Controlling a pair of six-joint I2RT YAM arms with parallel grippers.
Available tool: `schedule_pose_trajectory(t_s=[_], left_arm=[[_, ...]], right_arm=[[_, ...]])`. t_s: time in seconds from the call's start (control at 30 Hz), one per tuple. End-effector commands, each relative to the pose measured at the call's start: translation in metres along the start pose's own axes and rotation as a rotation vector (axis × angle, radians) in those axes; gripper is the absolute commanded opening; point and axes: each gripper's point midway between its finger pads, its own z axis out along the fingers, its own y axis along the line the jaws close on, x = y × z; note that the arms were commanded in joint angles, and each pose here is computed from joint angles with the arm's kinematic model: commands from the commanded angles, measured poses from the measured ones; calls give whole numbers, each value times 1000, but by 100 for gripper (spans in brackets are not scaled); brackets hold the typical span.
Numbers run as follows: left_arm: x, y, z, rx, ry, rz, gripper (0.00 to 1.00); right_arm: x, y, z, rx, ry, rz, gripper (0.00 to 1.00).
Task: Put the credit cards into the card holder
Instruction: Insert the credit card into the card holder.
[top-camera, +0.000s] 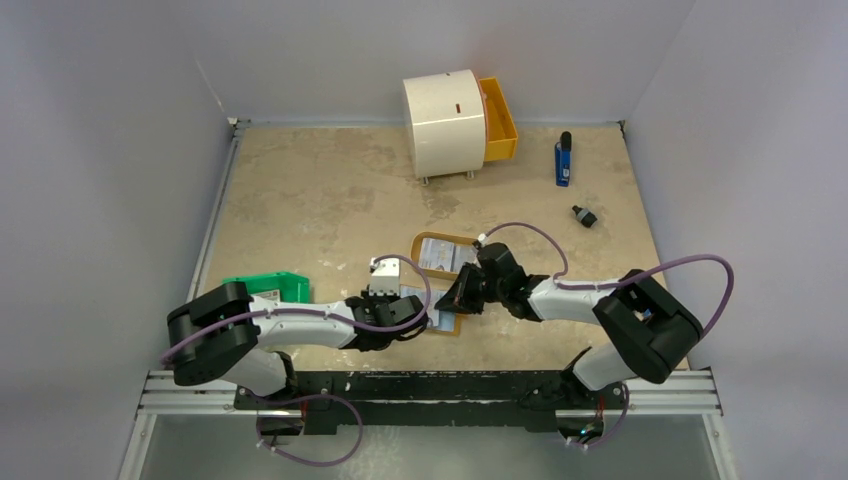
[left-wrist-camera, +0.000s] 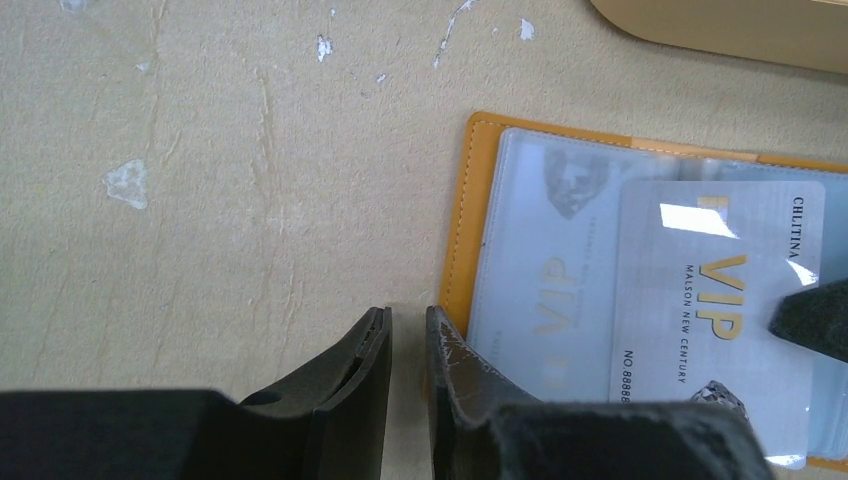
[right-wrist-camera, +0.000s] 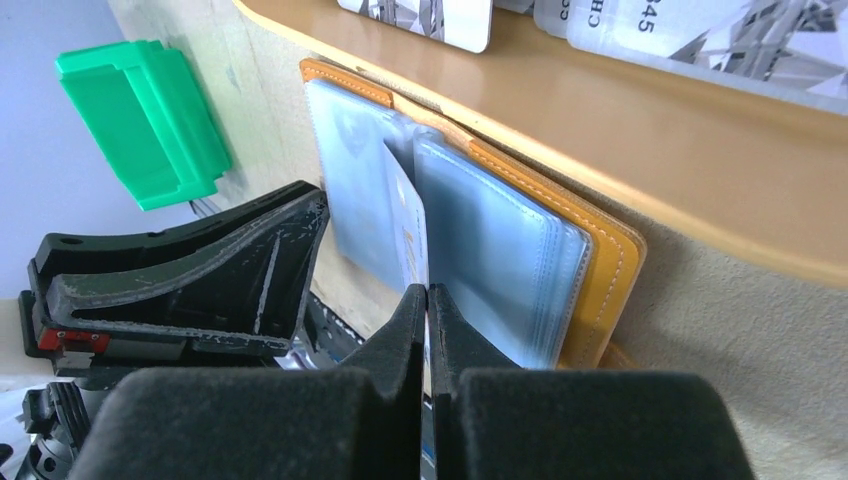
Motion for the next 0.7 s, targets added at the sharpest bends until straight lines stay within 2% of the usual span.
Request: schedule_pose_trajectory(t_s=[0.0, 0.33, 0.67], left_arm=[[0, -6, 3, 19, -5, -35, 18], [6, -12, 4, 55, 14, -51, 18], [13, -22, 4, 105, 42, -78, 17]], right_arm=[[-9, 1, -1, 5, -58, 1, 0], [-12, 6, 6, -13, -59, 13, 0], [5, 8, 19, -8, 18, -18, 0]])
